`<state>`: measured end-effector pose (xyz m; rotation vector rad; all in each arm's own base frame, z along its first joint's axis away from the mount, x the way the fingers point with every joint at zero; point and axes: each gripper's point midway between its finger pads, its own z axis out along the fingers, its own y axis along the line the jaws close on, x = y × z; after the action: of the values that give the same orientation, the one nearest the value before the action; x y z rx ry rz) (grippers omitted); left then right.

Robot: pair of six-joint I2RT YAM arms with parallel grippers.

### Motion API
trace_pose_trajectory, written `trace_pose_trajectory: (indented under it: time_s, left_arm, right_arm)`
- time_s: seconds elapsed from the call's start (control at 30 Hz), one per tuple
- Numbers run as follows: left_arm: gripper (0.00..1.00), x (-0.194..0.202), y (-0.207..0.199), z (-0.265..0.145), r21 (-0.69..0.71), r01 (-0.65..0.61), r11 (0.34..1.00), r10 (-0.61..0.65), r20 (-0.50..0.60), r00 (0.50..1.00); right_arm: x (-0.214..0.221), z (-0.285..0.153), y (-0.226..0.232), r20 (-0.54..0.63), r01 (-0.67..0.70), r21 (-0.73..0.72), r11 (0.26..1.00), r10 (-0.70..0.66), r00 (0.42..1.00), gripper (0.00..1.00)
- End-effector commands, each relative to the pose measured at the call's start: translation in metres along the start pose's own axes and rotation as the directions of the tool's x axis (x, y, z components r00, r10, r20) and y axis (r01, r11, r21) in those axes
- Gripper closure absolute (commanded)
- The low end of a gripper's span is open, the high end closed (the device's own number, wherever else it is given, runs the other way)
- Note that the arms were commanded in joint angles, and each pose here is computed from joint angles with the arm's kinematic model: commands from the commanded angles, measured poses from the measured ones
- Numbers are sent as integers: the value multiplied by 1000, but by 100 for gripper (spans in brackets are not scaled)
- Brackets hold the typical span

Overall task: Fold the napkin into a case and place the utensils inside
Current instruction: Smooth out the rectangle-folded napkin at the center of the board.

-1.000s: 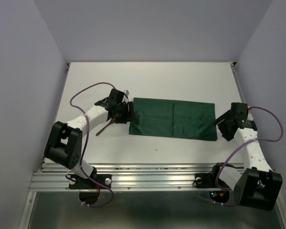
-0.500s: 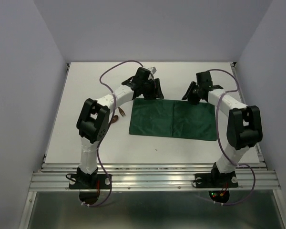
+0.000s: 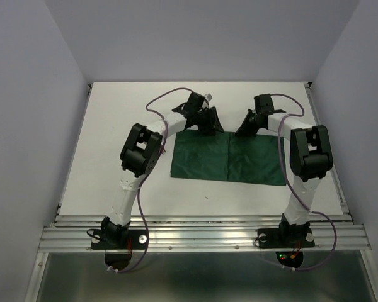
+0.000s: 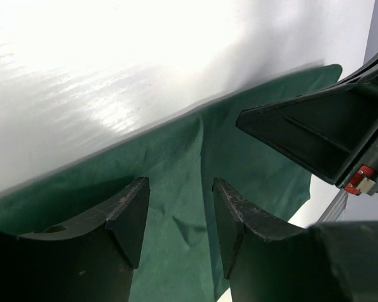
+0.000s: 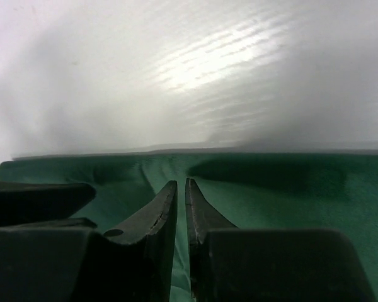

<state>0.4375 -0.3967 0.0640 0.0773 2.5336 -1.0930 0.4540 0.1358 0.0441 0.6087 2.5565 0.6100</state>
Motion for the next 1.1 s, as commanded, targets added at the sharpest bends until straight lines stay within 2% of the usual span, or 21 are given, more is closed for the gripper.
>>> trace_pose_trajectory:
  time_s: [0.0, 0.13, 0.3, 0.43, 0.6, 0.83, 0.93, 1.07]
  left_arm:
    - [45, -27, -36, -7, 100, -34, 994, 29, 58, 998]
    - [46, -27, -30, -2, 89, -28, 996, 23, 59, 998]
    - [46, -17, -4, 5, 28, -24, 999, 24, 25, 999]
    - [50, -9, 17, 7, -38, -41, 998, 41, 10, 999]
    - [50, -17, 24, 0, -96, -71, 993, 75, 44, 996]
    - [49, -28, 13, -12, -84, -106, 991, 112, 72, 991]
    - [49, -29, 10, -12, -76, -113, 991, 118, 67, 991]
    - [49, -25, 17, -8, -88, -113, 990, 118, 47, 992]
  right_arm:
    - [-15, 0, 36, 35, 28, -102, 994, -24, 999, 84]
    - [-18, 11, 35, 28, 15, -98, 995, -12, 1000, 84]
    - [-10, 31, 11, 10, 3, -15, 1000, -3, 1000, 84]
    - [-14, 29, 0, 42, 20, 39, 999, -22, 999, 84]
    - [-19, 24, 0, 60, 34, 56, 998, -37, 998, 84]
    - [-42, -12, 37, 160, 73, -61, 995, -62, 985, 85]
    - [-35, -17, 44, 149, 85, -88, 992, -71, 986, 84]
    - [-26, -8, 27, 131, 76, -38, 996, -71, 989, 84]
